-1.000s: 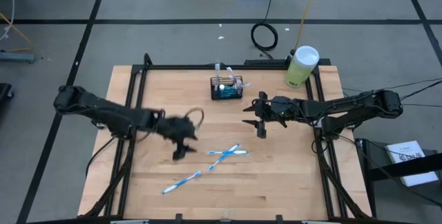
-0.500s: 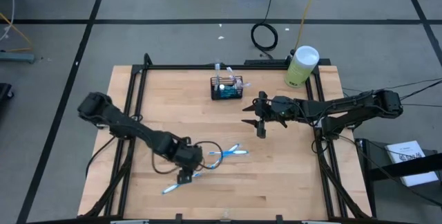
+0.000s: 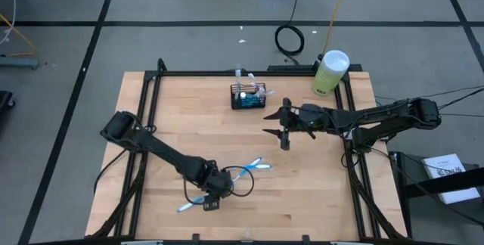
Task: Pick & Place toothbrushing station
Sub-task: Put the blue toothbrush into the left compartment of the wire organizer
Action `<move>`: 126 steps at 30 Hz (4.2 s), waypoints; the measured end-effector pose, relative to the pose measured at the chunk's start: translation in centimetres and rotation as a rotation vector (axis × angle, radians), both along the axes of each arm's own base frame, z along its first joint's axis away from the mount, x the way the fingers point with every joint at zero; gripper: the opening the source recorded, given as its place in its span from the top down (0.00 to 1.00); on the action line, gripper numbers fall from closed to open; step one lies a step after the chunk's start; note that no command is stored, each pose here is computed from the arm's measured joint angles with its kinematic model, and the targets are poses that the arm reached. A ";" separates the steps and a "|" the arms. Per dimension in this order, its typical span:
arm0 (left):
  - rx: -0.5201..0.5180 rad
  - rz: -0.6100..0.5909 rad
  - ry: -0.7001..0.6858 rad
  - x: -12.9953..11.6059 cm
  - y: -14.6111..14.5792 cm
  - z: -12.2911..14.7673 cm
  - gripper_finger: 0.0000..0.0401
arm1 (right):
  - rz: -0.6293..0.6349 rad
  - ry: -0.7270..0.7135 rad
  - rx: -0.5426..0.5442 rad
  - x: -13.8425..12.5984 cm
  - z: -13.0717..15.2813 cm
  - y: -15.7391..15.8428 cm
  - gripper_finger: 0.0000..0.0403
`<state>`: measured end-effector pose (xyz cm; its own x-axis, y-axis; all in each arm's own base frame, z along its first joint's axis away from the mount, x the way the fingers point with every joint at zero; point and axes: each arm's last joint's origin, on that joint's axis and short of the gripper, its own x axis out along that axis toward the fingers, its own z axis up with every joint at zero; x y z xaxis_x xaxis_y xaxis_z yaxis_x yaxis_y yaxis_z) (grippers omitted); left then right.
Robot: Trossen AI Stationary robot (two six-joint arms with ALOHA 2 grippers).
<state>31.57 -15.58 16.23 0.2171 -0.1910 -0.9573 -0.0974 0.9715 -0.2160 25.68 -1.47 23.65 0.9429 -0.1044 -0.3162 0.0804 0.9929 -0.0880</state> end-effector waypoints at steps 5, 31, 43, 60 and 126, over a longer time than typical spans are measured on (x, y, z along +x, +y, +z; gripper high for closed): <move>-0.002 0.122 0.058 0.4 -0.2 -1.8 0.34 | -0.002 -0.067 0.005 0.2 0.6 0.0 0.51; 0.129 0.269 -0.085 0.8 1.6 0.0 0.95 | -0.016 -0.109 0.082 0.0 1.2 0.0 0.51; 0.561 0.242 -0.858 -4.6 5.7 17.0 0.98 | -0.006 -0.172 0.055 -1.8 3.3 0.1 0.51; 0.710 0.305 -1.515 -7.6 25.1 15.4 0.97 | -0.079 -0.240 -0.022 -3.2 -0.2 -1.7 0.51; 0.655 0.310 -1.492 -4.3 28.7 13.0 0.27 | -0.197 -0.196 0.084 -4.6 -3.0 -3.6 0.51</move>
